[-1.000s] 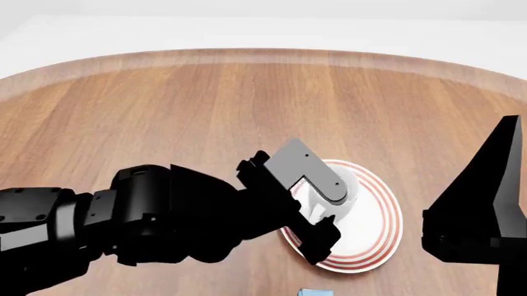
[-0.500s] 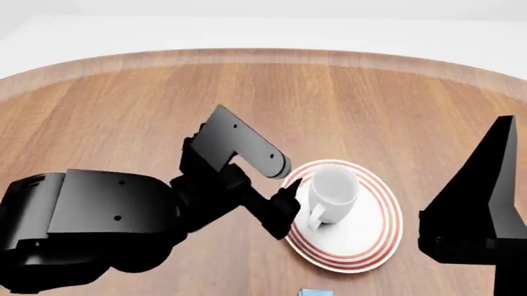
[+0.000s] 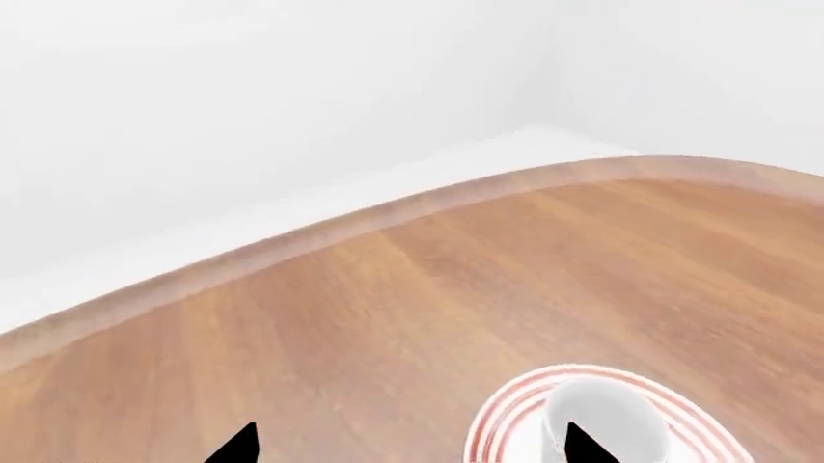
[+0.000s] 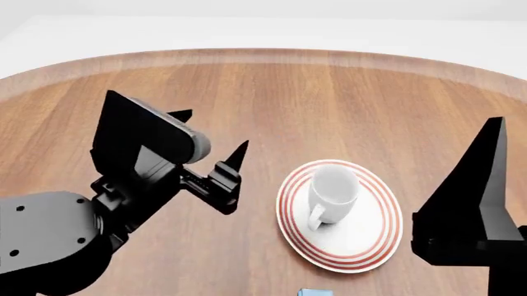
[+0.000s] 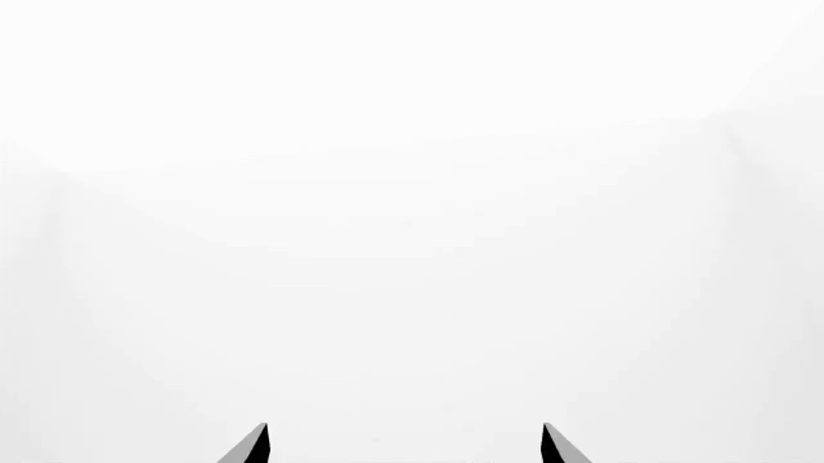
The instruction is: Pick up the white mug and put it on the plate, and put the chocolate pudding to the right of the plate.
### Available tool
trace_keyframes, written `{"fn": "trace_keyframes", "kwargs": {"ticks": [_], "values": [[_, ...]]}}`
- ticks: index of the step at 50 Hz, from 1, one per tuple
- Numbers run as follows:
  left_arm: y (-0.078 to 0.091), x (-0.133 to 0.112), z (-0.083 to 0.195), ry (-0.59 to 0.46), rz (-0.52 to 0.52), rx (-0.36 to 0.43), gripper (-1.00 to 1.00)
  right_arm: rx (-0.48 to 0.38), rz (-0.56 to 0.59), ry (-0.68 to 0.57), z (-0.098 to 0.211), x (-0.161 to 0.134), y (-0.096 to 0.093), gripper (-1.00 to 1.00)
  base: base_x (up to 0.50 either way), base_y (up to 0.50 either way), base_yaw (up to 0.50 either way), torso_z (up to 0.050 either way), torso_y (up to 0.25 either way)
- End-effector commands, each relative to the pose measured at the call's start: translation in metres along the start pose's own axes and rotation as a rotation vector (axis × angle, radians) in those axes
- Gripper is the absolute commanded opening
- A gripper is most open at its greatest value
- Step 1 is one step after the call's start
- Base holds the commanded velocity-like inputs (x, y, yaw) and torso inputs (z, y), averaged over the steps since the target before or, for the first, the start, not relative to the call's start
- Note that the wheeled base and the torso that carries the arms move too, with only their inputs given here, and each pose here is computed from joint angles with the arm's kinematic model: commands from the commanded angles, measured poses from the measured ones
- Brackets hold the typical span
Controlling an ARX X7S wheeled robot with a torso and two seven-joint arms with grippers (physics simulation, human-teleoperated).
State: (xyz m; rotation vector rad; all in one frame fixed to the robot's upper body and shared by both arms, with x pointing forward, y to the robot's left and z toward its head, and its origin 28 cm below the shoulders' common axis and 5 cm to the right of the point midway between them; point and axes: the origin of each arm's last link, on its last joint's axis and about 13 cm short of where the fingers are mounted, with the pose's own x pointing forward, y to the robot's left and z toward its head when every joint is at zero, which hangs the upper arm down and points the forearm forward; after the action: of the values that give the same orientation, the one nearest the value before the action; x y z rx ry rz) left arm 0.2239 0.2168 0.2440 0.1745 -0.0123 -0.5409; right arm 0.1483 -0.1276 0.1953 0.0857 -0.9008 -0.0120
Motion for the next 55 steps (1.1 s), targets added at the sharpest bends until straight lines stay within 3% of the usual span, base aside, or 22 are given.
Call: {"fn": "trace_keyframes", "kwargs": {"ticks": [1,15,25,33,46,55], "values": [[0.01,-0.013,0.007,-0.12,0.072,-0.018,1.0,-0.017,0.015,-0.01,0.0,0.0,0.001,1.0,0.0,0.0,0.0,0.0,0.0],[0.009,-0.018,0.013,-0.191,0.144,0.084,1.0,-0.007,0.062,0.025,-0.003,-0.004,0.008,1.0,0.0,0.0,0.0,0.0,0.0],[0.007,-0.02,0.014,-0.202,0.144,0.092,1.0,0.014,0.119,0.047,0.002,-0.011,0.019,1.0,0.0,0.0,0.0,0.0,0.0],[0.007,-0.02,0.012,-0.203,0.147,0.087,1.0,0.074,0.142,0.152,0.006,-0.019,0.033,1.0,0.0,0.0,0.0,0.0,0.0],[0.006,-0.02,0.011,-0.205,0.145,0.085,1.0,0.087,0.102,0.329,0.003,-0.024,0.047,1.0,0.0,0.0,0.0,0.0,0.0],[0.006,-0.019,0.008,-0.197,0.142,0.08,1.0,0.037,0.048,0.43,0.004,-0.023,0.053,1.0,0.0,0.0,0.0,0.0,0.0]]}}
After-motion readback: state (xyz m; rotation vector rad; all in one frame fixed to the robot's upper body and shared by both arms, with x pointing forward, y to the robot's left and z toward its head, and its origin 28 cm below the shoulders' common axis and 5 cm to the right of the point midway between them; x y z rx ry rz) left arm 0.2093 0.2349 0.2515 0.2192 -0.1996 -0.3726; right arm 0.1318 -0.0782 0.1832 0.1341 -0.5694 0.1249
